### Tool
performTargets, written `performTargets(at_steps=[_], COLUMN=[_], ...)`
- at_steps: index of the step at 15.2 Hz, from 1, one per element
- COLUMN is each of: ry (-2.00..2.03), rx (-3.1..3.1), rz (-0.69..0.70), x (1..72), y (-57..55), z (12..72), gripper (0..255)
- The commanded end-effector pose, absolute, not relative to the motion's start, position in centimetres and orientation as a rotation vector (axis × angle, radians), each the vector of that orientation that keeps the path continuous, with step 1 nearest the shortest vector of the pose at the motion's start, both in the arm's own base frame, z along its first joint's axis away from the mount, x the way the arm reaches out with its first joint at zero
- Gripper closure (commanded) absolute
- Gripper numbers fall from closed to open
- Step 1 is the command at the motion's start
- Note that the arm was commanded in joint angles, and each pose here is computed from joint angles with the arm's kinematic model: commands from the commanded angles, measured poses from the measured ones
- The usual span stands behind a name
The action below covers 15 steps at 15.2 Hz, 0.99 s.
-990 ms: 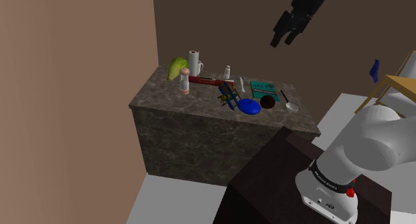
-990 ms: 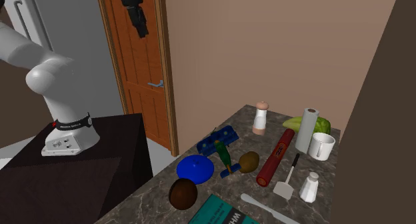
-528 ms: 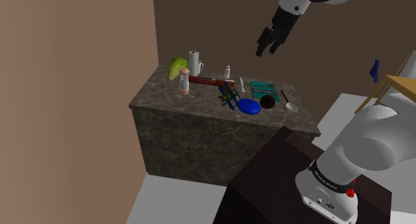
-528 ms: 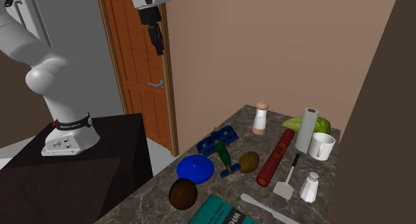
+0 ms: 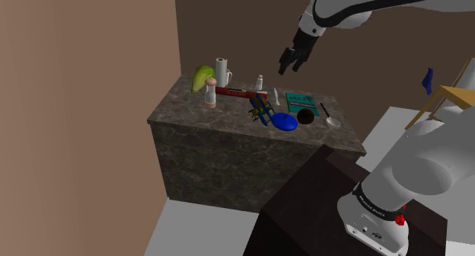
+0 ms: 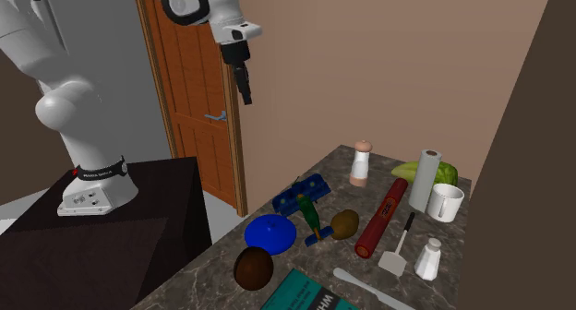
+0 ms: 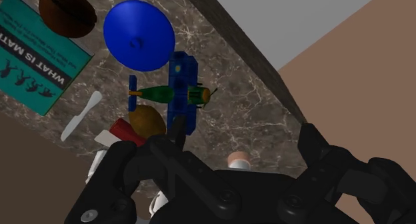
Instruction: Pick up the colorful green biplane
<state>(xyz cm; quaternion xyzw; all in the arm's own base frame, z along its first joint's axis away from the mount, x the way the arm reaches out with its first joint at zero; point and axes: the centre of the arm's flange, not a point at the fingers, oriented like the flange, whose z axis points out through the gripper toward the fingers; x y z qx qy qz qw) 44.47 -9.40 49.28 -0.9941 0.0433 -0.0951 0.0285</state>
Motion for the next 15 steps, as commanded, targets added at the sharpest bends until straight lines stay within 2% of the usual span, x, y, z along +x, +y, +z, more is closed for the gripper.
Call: performTargets(at_steps=[1,15], ry=[0.130,0.106], rx=[-3.066,-3.049], rz=[-0.293,-0.273], x=[46.3,57.7], y=[-10.4,-17.3], z=[47.3,34.3], gripper=[0,0])
